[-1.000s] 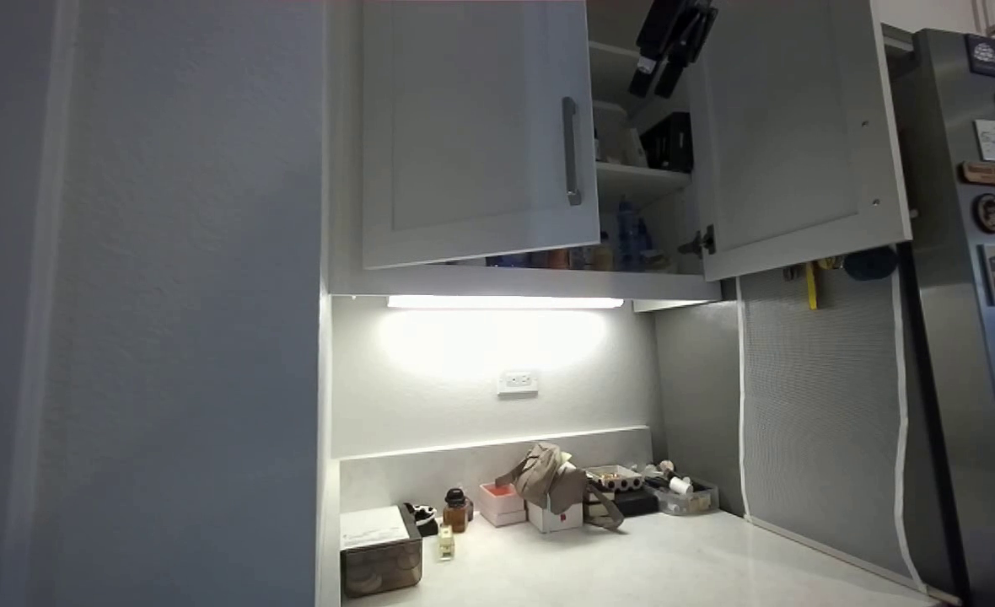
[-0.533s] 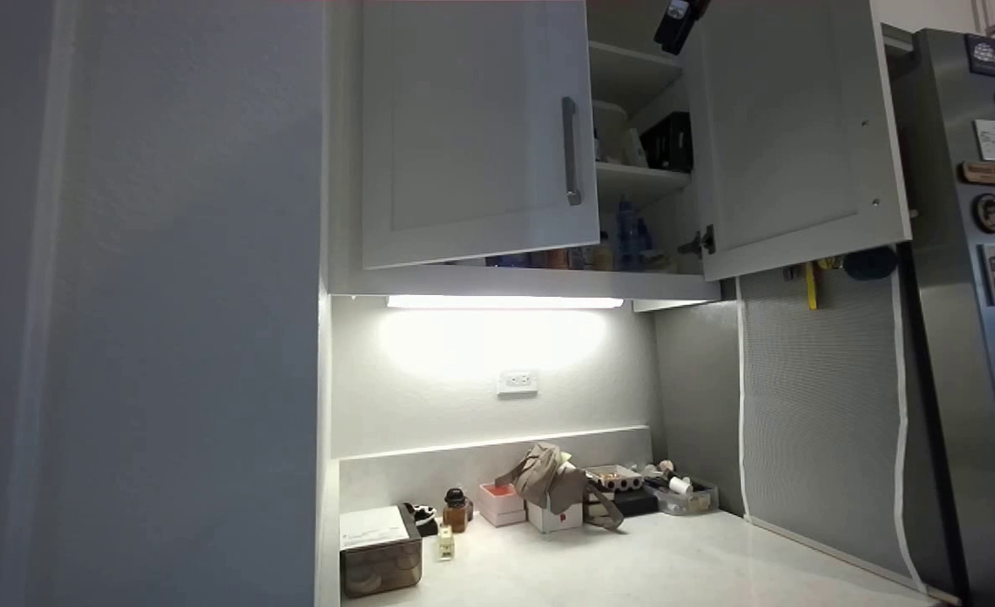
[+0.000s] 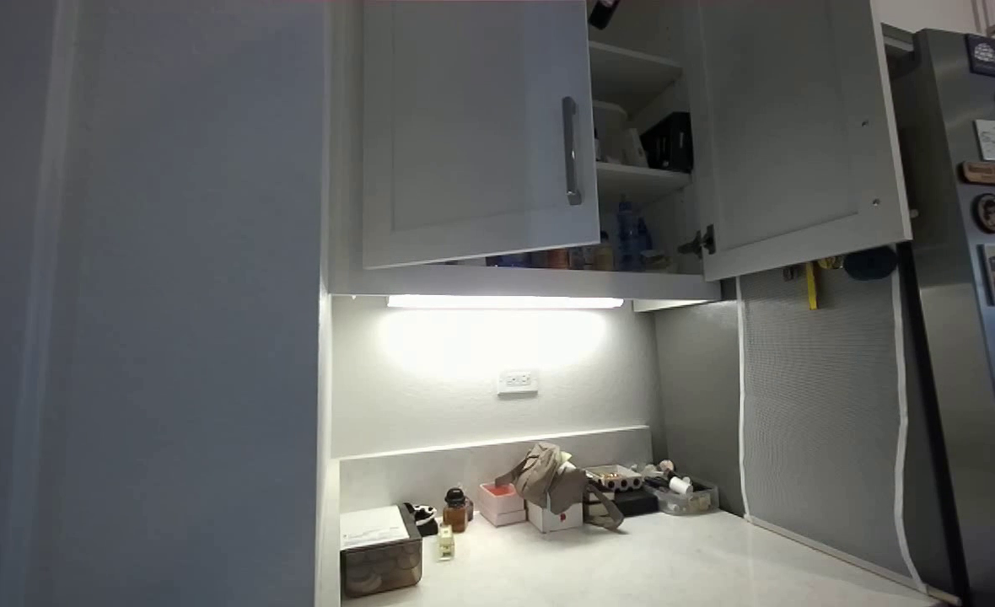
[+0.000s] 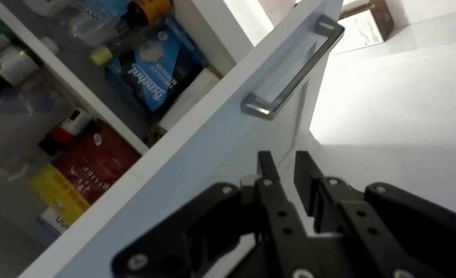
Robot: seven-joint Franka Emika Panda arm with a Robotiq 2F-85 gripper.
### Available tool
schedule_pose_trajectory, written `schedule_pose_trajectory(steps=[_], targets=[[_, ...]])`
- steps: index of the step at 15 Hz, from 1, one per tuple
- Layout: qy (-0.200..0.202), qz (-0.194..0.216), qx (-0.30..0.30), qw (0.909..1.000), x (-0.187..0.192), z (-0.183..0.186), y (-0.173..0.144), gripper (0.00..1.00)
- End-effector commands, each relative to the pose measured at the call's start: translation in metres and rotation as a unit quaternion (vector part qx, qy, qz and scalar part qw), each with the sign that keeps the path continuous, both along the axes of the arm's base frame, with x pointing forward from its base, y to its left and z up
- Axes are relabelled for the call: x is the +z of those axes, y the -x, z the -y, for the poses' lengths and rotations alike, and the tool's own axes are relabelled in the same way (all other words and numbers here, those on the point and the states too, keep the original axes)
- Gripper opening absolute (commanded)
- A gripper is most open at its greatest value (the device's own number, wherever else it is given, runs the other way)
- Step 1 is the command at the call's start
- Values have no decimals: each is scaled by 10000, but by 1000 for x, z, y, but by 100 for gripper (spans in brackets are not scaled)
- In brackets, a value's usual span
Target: Close the top cabinet doors
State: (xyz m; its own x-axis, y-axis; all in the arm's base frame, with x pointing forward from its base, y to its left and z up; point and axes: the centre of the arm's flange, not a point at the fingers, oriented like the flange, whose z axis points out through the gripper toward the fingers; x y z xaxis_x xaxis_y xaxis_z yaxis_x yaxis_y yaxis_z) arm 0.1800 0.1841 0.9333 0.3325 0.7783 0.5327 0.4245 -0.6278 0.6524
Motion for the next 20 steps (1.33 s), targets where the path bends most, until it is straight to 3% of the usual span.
schedule_pose_trajectory(steps=[1,8,16,20], targets=[[360,457,112,9982,15,-30,-52,0],[1030,786,-174,9914,-18,-49,-139,0],[2109,1213,-747,9671,-45,-34,-167,0],[2337,1429,-1027,9563,-59,-10,-185,0]])
